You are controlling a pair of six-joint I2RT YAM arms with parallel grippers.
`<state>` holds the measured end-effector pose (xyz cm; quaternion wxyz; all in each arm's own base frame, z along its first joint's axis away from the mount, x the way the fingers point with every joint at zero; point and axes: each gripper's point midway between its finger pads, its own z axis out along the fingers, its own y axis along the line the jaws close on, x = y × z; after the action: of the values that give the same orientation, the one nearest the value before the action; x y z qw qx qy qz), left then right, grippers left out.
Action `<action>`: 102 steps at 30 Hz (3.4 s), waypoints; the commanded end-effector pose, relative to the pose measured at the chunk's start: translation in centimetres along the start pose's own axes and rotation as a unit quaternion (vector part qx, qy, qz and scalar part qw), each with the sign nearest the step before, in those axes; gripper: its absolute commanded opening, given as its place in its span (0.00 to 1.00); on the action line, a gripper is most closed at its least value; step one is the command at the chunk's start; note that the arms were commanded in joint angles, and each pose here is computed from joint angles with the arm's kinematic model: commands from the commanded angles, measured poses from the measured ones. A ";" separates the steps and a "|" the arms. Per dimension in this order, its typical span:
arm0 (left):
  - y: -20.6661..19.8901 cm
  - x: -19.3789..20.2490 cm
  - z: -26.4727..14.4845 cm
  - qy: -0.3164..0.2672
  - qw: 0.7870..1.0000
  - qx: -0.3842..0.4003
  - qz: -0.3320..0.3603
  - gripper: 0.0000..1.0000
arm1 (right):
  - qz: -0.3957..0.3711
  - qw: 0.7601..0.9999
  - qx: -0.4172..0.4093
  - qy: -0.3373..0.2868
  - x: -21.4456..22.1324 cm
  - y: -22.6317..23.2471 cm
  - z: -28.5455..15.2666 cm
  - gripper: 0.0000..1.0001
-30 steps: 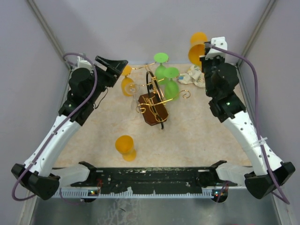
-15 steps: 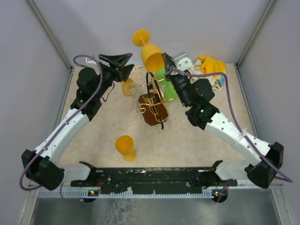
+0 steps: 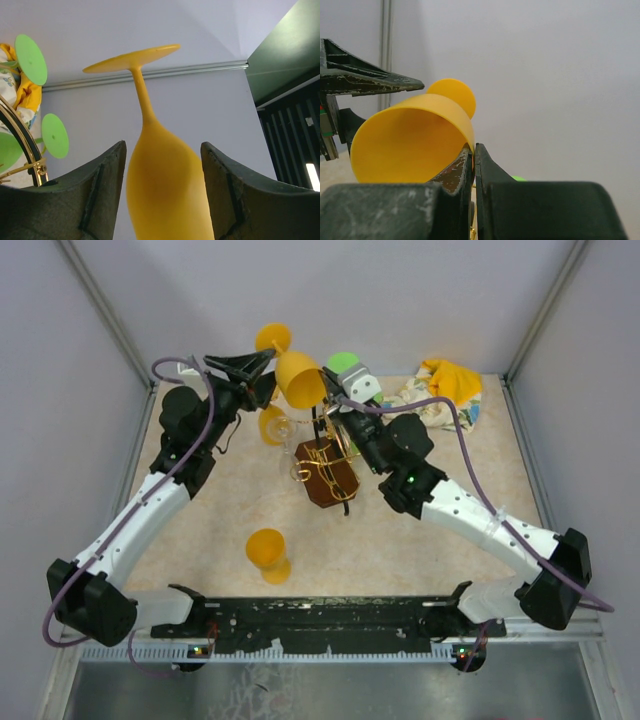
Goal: Place the wine glass upside down on the wine glass rack
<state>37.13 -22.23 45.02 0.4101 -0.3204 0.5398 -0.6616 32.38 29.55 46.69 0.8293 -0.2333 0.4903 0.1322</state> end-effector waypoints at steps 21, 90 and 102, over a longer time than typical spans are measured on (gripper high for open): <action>0.2 0.4 0.3 0.015 0.999 0.030 -0.003 0.56 | 0.019 0.997 -0.057 -0.051 -2.3 3.0 -1.2 0.00; 5.2 4.1 -14.7 0.177 0.735 0.092 0.648 0.00 | -0.051 0.939 0.238 0.243 5.8 -15.3 -6.7 0.99; 8.2 5.2 -15.4 0.155 0.739 0.123 0.644 0.00 | -0.062 0.940 0.230 0.243 6.3 -15.1 -7.0 0.99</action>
<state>23.34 -20.22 32.18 0.6489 0.2615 0.6290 -0.3390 37.60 13.79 39.54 0.6949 -0.1092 0.7033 -0.1028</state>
